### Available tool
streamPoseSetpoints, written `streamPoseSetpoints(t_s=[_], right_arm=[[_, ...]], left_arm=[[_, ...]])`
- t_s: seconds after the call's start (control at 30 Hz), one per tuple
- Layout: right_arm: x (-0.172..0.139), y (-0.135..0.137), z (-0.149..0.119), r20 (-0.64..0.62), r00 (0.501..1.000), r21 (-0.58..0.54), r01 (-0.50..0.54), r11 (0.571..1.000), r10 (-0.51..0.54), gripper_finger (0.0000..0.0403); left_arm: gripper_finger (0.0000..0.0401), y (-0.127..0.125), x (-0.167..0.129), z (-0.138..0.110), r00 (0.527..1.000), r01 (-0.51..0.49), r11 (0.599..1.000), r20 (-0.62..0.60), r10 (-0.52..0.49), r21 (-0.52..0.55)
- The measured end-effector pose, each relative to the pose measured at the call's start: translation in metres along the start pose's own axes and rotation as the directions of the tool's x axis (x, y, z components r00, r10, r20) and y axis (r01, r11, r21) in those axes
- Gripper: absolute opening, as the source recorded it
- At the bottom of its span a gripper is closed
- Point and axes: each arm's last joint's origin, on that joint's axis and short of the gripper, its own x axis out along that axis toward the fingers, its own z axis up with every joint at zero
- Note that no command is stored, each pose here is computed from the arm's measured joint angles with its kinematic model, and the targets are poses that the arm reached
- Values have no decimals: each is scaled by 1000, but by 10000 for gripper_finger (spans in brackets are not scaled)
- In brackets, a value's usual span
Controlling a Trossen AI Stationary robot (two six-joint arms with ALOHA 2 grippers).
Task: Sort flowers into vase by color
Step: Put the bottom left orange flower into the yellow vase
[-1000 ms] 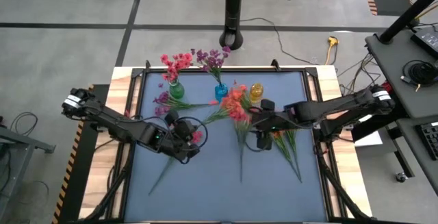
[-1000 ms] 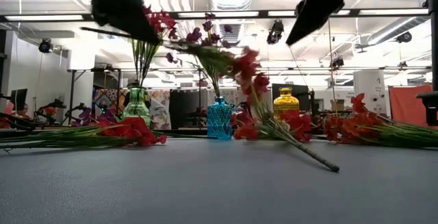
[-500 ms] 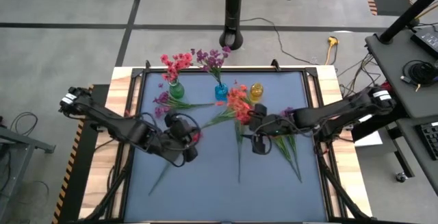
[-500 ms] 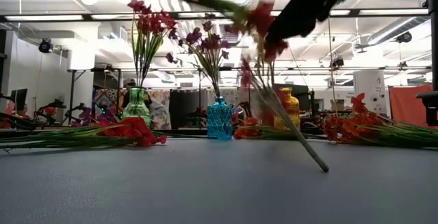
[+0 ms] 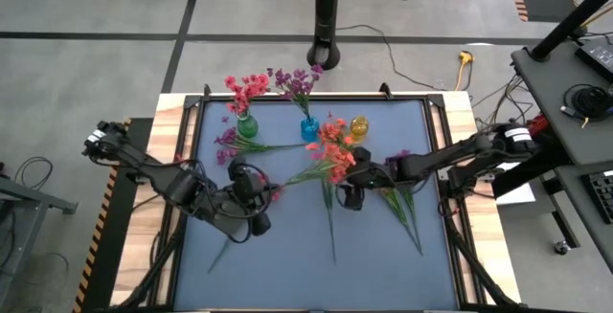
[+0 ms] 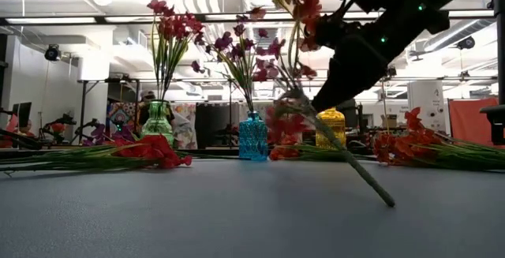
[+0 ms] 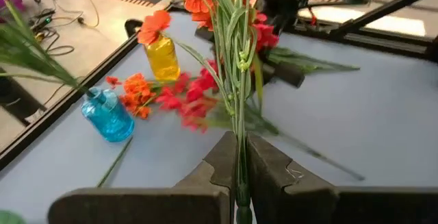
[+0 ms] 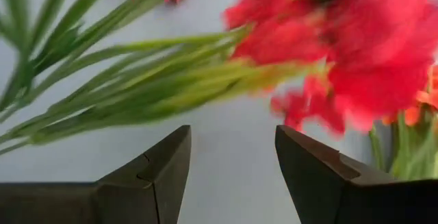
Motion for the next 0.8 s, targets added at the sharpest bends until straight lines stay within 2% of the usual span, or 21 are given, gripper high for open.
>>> streamPoseSetpoints(t_s=[0.1, 0.27, 0.4, 0.5, 0.63, 0.8], right_arm=[[-9, -2, 4, -8, 1000, 0, 2, 1000, -2, 205], [-39, -3, 23, 79, 997, 22, -25, 999, 24, 205], [-62, -1, 33, 175, 983, 11, -58, 998, 55, 205], [-72, 5, 39, 246, 964, -13, -96, 995, 96, 205], [-71, 18, 44, 311, 934, -61, -162, 985, 173, 205], [-43, 28, 40, 284, 944, -94, -148, 984, 169, 205]], left_arm=[[7, 3, -6, 6, 1000, -18, 1000, -13, 18, -22], [7, 5, -9, 13, 997, -66, 997, 39, 67, -29], [7, 6, -1, 0, 993, -116, 993, 35, 116, 0], [7, 8, 10, -14, 989, -146, 989, 28, 147, -28], [7, 8, 26, -30, 984, -158, 981, 64, 166, -115], [7, 2, 42, -45, 982, -86, 977, 147, 116, -197]])
